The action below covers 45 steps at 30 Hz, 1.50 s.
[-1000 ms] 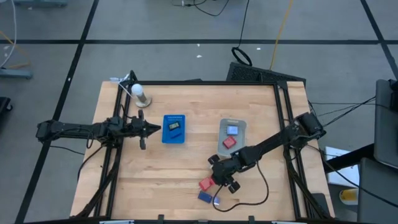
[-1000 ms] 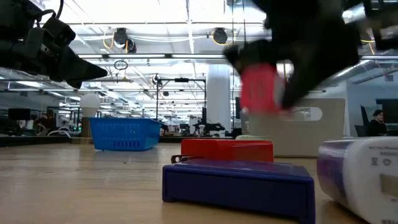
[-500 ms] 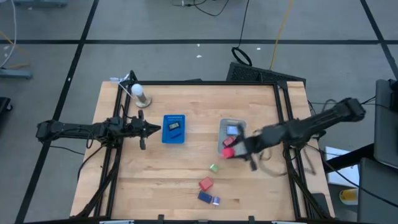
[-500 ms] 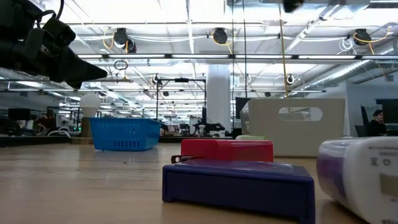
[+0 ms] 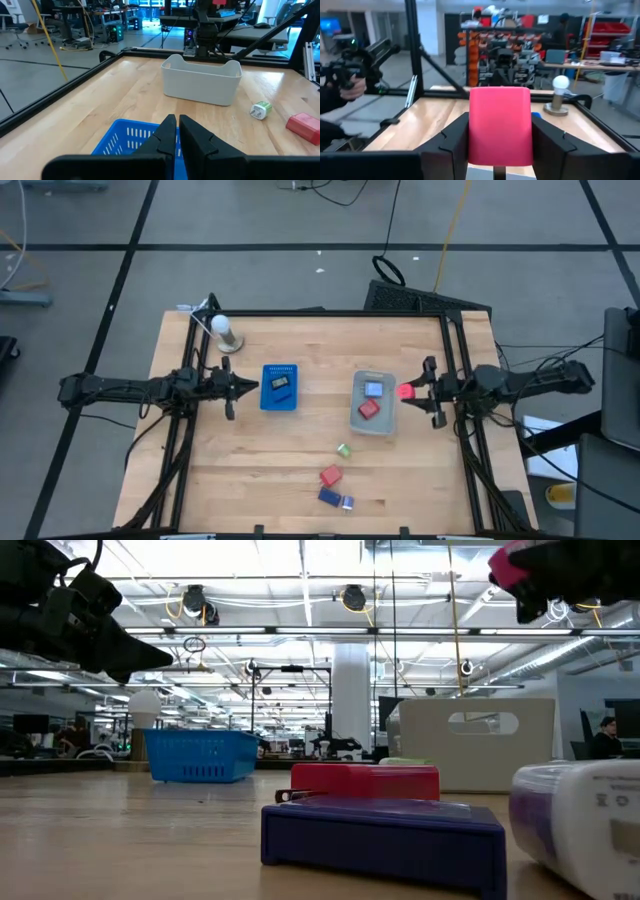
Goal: Pick & Place Office items
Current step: Put the light pink charger adapter into the gray bin
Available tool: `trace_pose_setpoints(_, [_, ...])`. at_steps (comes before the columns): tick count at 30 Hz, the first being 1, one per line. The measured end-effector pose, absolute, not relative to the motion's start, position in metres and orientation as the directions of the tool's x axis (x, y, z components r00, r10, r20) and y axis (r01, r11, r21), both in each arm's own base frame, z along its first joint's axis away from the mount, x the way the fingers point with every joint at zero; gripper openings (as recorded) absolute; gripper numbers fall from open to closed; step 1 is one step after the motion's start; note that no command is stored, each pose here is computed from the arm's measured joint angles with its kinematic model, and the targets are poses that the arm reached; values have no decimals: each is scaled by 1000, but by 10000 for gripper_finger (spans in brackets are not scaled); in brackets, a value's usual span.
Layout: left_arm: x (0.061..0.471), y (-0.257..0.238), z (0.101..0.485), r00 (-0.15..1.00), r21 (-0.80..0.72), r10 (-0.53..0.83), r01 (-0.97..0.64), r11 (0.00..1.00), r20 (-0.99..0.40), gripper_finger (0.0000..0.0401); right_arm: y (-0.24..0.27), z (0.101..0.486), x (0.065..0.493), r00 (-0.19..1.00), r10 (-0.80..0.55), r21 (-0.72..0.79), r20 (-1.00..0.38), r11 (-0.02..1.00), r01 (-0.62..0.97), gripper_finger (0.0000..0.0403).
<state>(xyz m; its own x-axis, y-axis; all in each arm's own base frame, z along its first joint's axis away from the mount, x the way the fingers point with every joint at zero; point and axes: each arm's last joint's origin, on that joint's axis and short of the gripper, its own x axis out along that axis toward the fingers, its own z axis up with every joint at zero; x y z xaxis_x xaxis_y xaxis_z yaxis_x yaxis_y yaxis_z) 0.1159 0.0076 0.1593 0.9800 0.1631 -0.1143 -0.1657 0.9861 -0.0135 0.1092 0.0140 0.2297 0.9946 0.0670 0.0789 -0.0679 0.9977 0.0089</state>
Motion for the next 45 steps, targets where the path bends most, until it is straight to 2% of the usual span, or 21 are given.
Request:
trace_pose_setpoints(12, [116,8,159,979,-15,163,-166,986,-122,26,7,196,99,993,17,24,115,1000,-20,148])
trace_pose_setpoints(31, [116,8,157,977,-17,164,-168,986,-137,26,5,187,100,997,-8,21,77,1000,6,148])
trace_pose_setpoints(35, [116,8,158,978,-13,165,-168,986,-125,26,3,188,102,995,-60,54,78,997,56,148])
trace_pose_setpoints(41, [116,8,161,982,-17,165,-168,986,-94,26,4,201,115,998,-65,38,-13,997,66,148])
trace_pose_setpoints(45, [116,8,161,982,-17,165,-167,986,-94,26,4,217,133,982,-114,6,-148,993,116,148])
